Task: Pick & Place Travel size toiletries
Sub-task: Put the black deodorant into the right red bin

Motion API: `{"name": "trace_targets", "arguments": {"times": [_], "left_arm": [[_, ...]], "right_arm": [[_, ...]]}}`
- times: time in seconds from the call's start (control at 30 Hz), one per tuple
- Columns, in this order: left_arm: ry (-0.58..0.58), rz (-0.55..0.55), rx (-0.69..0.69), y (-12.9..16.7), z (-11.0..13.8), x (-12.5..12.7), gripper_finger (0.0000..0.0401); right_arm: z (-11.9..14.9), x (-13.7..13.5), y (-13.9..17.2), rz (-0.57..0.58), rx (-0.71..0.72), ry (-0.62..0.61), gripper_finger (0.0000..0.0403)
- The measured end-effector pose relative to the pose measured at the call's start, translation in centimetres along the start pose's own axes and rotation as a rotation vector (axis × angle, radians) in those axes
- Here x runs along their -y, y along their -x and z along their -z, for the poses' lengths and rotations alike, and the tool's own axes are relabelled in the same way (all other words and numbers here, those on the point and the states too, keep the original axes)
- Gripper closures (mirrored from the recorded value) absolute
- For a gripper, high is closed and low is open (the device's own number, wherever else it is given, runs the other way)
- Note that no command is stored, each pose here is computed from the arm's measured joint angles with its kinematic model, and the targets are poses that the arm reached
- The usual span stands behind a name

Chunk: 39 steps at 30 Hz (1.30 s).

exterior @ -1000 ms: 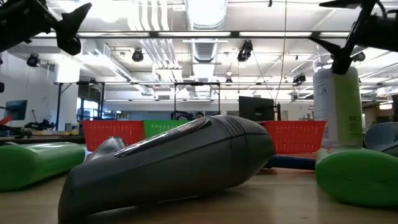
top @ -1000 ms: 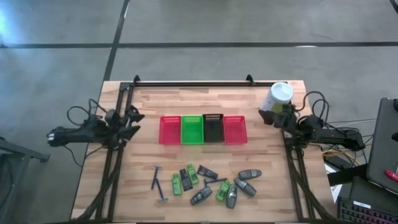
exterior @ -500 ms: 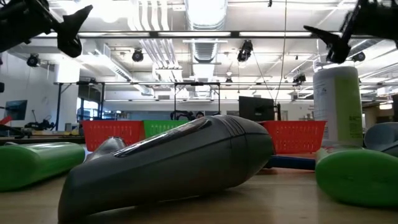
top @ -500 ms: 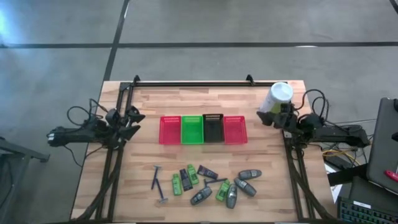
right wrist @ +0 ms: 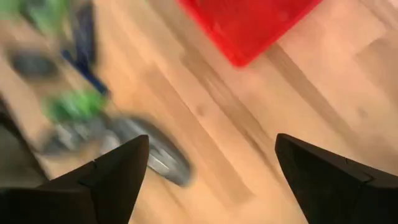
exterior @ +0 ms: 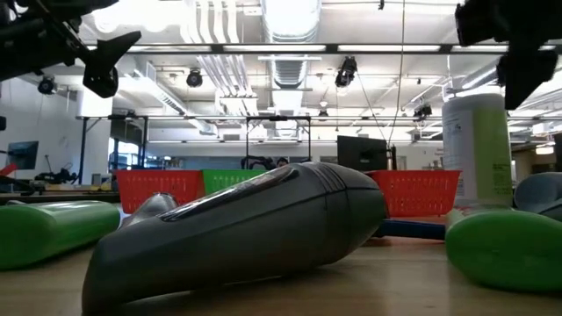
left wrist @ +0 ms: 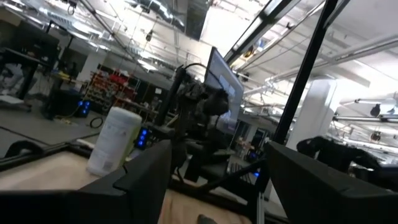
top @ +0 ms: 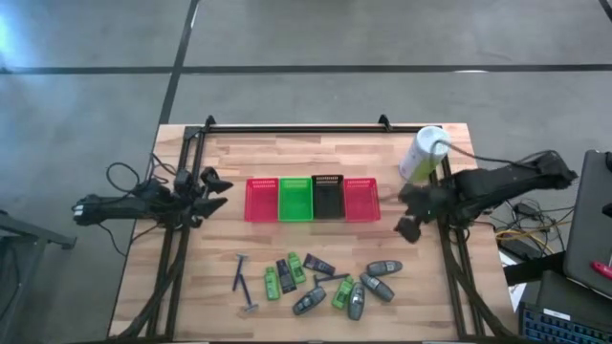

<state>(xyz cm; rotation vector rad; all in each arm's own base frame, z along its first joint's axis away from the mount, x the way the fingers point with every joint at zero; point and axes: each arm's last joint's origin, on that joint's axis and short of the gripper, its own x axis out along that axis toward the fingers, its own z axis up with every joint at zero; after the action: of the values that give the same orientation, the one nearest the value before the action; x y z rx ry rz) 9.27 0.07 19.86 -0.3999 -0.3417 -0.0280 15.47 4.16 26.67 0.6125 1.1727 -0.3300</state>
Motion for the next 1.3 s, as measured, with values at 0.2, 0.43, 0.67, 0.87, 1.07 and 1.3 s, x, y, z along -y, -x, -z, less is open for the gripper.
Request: {"name": "trace_targets", "arguments": {"times": [0.2, 0.43, 0.67, 0.87, 1.07, 1.3], "left_arm": [[0.001, -0.007, -0.016, 0.0, 0.2, -0.1, 0.0135], [0.027, -0.01, -0.03, 0.0, 0.3, -0.1, 0.0135], [0.05, -0.015, -0.045, 0.0, 0.4, -0.2, 0.0135], [0.05, -0.017, -0.05, 0.0, 0.5, -0.2, 0.0135], [0.051, -0.017, -0.05, 0.0, 0.5, -0.2, 0.0135], [0.068, -0.017, -0.05, 0.0, 0.5, -0.2, 0.0135]], "right_arm": [[0.9, -3.9, -4.2, 0.109, -0.191, 0.457, 0.0051], [2.5, -6.8, -8.8, 0.077, -0.326, 0.652, 0.0071], [2.7, -8.9, -10.6, -0.007, -0.247, 0.663, 0.0084], [3.4, -9.1, -12.7, 0.083, -0.253, 0.644, 0.0072], [3.9, -9.2, -14.6, 0.123, -0.283, 0.643, 0.0055], [4.0, -9.3, -15.5, 0.129, -0.279, 0.628, 0.007]]}}
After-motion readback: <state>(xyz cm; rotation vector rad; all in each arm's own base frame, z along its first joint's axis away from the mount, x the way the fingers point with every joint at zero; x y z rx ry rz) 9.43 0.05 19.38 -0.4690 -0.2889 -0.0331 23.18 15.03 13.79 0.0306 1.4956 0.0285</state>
